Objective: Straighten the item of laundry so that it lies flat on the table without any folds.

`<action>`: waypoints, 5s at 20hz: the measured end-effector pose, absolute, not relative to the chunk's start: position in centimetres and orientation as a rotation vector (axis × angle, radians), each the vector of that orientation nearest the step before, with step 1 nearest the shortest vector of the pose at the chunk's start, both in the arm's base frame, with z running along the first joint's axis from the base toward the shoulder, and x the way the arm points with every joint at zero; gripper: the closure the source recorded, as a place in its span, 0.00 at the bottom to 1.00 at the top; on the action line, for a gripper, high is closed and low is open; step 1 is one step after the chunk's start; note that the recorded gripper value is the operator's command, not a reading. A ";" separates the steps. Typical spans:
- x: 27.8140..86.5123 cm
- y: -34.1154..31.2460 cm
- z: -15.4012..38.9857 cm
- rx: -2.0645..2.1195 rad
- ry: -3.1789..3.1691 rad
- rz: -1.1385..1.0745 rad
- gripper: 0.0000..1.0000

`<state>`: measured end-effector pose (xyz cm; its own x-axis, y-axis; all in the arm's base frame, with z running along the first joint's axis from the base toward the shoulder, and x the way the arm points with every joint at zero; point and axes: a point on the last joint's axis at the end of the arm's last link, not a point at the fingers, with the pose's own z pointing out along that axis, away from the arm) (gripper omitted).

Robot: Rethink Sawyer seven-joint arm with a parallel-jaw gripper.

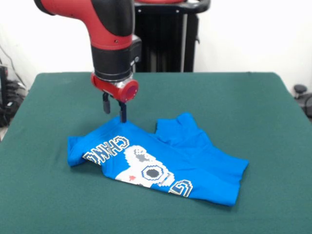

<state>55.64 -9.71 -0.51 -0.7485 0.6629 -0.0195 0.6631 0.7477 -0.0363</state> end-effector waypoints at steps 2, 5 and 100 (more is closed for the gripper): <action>55.2 -10.5 -0.6 1.139 2.929 -0.064 0.00; 54.7 -11.4 -0.6 1.164 2.925 -0.064 0.00; 54.5 -11.9 1.0 1.114 2.950 -0.094 0.00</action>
